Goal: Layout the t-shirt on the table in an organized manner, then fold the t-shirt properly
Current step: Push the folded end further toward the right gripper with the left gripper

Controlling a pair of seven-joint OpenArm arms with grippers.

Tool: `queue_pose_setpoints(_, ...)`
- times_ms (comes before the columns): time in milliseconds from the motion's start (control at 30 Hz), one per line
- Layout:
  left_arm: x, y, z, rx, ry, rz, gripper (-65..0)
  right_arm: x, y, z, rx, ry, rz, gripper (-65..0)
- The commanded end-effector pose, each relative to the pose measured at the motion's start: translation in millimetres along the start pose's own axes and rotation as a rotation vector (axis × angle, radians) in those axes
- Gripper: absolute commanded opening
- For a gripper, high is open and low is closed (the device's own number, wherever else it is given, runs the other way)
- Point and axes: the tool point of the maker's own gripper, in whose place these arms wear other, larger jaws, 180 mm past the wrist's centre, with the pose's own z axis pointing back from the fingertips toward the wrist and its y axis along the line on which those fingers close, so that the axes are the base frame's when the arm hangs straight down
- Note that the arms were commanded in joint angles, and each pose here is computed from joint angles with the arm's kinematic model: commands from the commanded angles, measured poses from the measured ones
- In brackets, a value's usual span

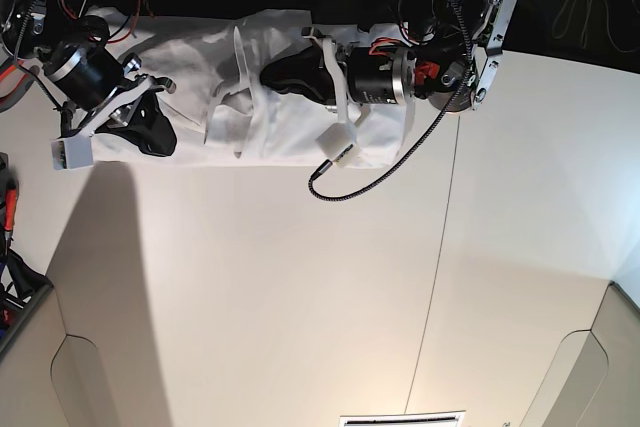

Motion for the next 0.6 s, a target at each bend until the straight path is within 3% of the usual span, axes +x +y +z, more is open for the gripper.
queue_pose_setpoints(0, 16.8, -5.1, 0.0, -0.014, -0.058, -0.029, -65.0, 13.4, 4.4, 2.4, 0.016, -0.049, 0.018, -65.0)
queue_pose_setpoints(133, 17.2, 6.1, 0.3, 0.049, -0.058, -0.072, -65.0, 13.5, 4.4, 2.4, 0.016, -0.049, 0.018, -65.0)
queue_pose_setpoints(300, 28.1, 10.1, 2.3, 0.062, -0.067, -0.101, -65.0, 14.3, 4.4, 2.5, 0.016, -0.054, 0.018, -65.0)
queue_pose_setpoints(567, 35.8, -11.9, 3.0, -0.063, -0.112, -0.02, -65.0, 14.7, 4.4, 2.5, 0.016, -0.056, 0.018, -65.0)
